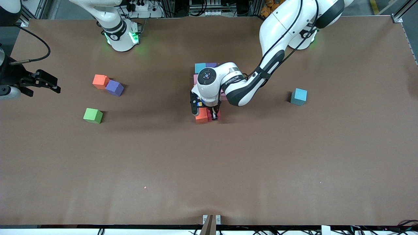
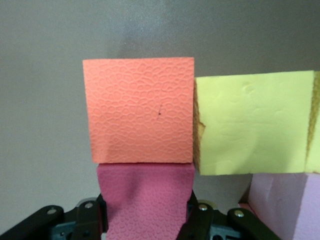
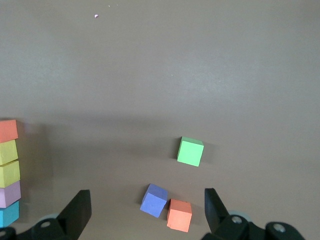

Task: Arrange 11 blocks into digit 3
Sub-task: 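Carry the red cube to the column and set it beside orange, then open the left gripper and lift it off the red cube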

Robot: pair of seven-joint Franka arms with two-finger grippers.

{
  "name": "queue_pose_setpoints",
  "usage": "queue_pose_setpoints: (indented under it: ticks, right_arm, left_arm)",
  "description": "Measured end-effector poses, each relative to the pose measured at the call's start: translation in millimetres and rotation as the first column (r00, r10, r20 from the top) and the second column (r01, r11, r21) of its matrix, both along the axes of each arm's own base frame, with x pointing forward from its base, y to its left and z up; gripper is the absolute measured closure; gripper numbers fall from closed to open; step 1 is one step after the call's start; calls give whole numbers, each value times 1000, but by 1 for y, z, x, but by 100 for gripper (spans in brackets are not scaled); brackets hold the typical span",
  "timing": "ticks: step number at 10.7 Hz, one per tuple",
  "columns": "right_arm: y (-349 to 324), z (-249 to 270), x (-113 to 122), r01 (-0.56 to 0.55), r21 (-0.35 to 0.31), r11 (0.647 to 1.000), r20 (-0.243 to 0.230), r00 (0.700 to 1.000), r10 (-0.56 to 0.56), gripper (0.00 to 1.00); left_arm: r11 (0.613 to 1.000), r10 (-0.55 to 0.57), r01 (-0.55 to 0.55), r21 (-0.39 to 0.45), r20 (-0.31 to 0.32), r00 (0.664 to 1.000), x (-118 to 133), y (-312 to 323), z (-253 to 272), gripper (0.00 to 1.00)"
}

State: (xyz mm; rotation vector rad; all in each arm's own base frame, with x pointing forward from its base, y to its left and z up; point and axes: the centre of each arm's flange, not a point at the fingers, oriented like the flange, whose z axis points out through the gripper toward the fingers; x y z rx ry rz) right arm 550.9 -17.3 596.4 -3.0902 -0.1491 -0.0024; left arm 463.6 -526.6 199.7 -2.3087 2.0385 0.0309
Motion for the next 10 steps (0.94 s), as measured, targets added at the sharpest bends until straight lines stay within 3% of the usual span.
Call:
queue_pose_setpoints:
  ticks: [2, 5, 6, 10]
  right_arm:
    - [0, 0, 0, 0, 0, 1000, 0, 1000, 0, 0]
    - [0, 0, 0, 0, 0, 1000, 0, 1000, 0, 0]
    - [0, 0, 0, 0, 0, 1000, 0, 1000, 0, 0]
    - [0, 0, 0, 0, 0, 1000, 0, 1000, 0, 0]
  left_arm:
    - [1000, 5, -5, 0, 2, 1000, 2, 1, 0, 45]
    - [999, 31, -31, -11, 13, 999, 11, 4, 6, 5]
    - [999, 37, -37, -17, 21, 999, 15, 5, 11, 0]
    - [995, 104, -104, 6, 78, 992, 36, 22, 85, 0]
